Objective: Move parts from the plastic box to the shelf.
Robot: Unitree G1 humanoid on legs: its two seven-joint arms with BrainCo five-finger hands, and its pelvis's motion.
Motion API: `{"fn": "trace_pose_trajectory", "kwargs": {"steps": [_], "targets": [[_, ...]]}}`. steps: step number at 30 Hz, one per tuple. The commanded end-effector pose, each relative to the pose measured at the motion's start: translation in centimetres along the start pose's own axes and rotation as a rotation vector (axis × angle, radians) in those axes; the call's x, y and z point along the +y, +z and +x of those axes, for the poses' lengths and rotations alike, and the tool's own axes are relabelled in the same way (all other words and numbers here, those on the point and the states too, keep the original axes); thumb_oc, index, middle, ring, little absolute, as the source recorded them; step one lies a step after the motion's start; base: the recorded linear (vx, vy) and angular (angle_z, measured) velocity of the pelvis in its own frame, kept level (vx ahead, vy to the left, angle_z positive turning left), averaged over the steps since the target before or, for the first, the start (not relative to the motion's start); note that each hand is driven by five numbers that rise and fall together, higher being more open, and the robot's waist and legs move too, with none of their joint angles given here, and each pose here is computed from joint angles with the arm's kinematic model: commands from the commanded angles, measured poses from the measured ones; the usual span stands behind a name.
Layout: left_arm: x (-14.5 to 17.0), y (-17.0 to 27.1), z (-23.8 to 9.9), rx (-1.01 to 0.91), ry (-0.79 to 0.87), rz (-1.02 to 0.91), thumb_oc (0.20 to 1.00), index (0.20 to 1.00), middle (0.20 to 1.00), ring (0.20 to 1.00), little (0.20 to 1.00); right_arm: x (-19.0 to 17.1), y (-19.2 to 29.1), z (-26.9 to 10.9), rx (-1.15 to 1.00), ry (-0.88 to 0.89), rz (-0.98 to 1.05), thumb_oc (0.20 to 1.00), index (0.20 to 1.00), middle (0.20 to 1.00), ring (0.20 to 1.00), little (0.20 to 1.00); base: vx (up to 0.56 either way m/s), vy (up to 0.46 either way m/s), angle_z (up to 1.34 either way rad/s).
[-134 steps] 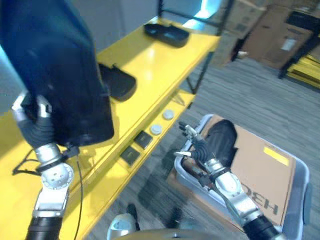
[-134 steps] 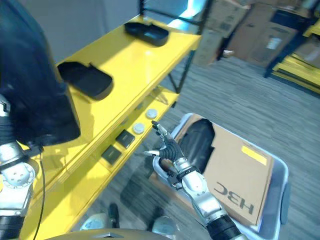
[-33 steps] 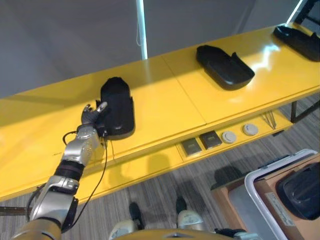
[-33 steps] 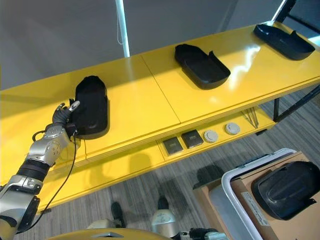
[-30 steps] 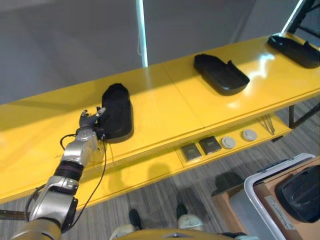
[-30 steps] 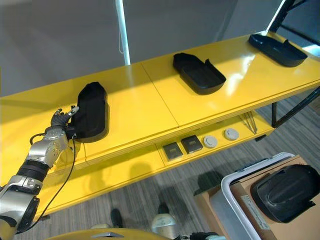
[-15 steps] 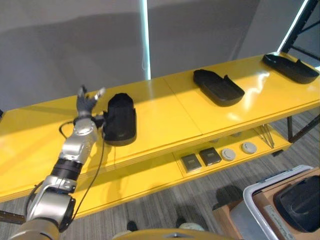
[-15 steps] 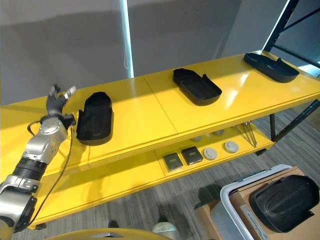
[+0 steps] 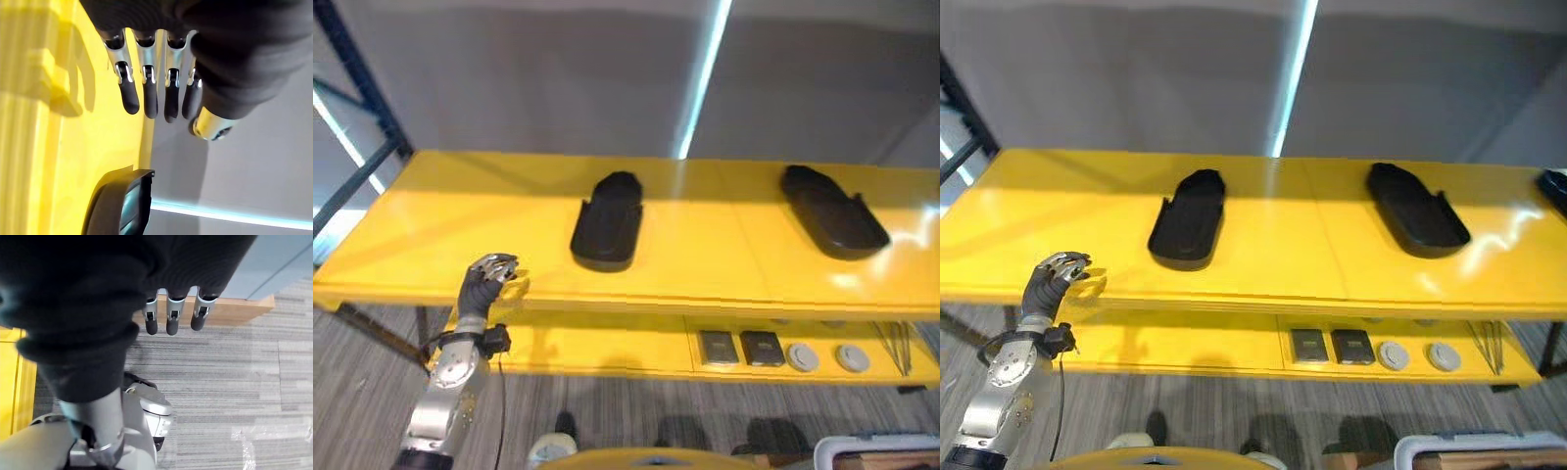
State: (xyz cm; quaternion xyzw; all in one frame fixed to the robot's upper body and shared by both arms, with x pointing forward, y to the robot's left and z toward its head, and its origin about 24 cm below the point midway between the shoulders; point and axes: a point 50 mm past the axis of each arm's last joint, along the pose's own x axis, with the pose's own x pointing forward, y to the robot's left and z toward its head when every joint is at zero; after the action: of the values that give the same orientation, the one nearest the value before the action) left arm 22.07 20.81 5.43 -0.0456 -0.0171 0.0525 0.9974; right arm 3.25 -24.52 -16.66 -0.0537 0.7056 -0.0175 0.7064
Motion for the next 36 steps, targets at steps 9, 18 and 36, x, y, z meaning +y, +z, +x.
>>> {"fn": "trace_pose_trajectory", "kwargs": {"steps": [9,18,36], "targets": [[-4.0,2.9,1.0,-0.220,-0.368,0.090,0.200,0.200,0.200,0.200,0.200,2.0,6.5,-0.6,-0.175,0.091,0.030,1.000,1.000,1.000,1.000,1.000,-0.02,0.006,0.03],[-6.8,3.5,1.6,-0.257,-0.535,0.050,0.200,0.200,0.200,0.200,0.200,0.3,7.8,-1.1,-0.214,0.032,0.050,1.000,1.000,1.000,1.000,1.000,-0.04,0.015,-0.09],[-8.9,3.4,3.3,-0.177,-0.491,-0.019,0.200,0.200,0.200,0.200,0.200,0.4,6.4,-0.9,-0.197,0.043,-0.032,1.000,1.000,1.000,1.000,1.000,0.03,-0.004,-0.05]]}}
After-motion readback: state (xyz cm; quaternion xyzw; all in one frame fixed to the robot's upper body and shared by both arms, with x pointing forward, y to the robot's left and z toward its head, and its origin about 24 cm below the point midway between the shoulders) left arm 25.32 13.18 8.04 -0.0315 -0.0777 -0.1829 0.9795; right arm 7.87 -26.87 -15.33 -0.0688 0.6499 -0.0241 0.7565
